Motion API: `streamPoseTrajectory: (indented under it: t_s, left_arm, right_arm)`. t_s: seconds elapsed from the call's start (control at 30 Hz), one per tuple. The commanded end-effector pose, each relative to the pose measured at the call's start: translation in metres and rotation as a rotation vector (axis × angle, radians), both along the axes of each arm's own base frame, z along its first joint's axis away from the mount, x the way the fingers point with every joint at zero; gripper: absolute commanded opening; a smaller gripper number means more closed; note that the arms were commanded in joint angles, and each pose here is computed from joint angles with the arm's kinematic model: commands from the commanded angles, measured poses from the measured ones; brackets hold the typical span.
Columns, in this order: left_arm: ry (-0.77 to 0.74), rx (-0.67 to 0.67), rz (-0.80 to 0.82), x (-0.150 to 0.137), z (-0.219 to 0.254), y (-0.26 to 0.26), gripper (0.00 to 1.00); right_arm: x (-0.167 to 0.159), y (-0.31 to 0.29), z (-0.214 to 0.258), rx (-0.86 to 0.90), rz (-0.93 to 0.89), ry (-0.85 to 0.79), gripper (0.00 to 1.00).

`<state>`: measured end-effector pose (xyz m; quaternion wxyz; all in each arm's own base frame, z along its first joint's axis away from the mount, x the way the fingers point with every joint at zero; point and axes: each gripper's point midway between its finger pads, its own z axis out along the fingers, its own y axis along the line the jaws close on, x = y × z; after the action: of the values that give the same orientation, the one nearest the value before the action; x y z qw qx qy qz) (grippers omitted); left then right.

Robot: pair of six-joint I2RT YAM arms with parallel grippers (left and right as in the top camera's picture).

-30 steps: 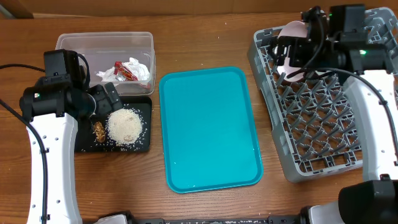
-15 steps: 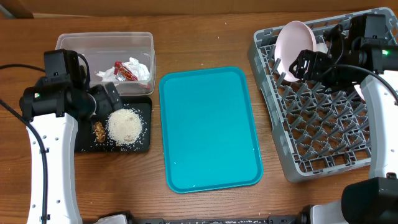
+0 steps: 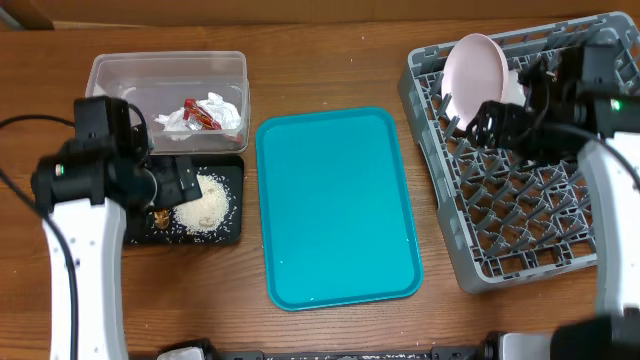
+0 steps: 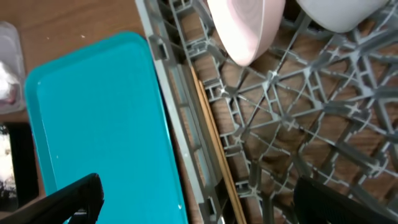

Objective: Sort waste into correct bins and load items into the dishwasher

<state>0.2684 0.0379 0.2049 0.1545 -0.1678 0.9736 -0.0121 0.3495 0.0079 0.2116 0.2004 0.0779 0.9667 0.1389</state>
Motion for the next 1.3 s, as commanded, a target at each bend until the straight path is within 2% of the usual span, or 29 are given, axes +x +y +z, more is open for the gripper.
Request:
streamPoseTrajectory:
  t_s: [0.0,0.13,0.3,0.4,0.53,1.27]
  left_arm:
    - [-0.101,0.020,-0.073,-0.017,0.010,-0.012,1.00]
    - [-0.241,0.036,-0.107,-0.030,0.019,-0.023,1.00]
    - [-0.383,0.024,-0.060,-0.048,0.030,-0.026,1.00]
    - [-0.409,0.027,-0.060,-0.054,0.035,-0.027,1.00]
    - [-0.408,0.027,-0.060,-0.054,0.035,-0.027,1.00]
    - [-0.408,0.027,-0.060,-0.054,0.035,-0.027,1.00]
  right_arm:
    - [-0.022,0.000,0.030,-0.031,-0.002,-0.153,1.00]
    - [-0.048,-0.005,0.039,-0.088,-0.028,-0.288,1.00]
    - [-0.085,-0.003,0.049,-0.115,-0.041,-0.407,1.00]
    - [-0.102,-0.001,0.054,-0.116,-0.042,-0.427,1.00]
    - [-0.121,0.001,0.045,-0.111,-0.040,-0.366,1.00]
    - [-0.119,0.001,0.045,-0.110,-0.039,-0.371,1.00]
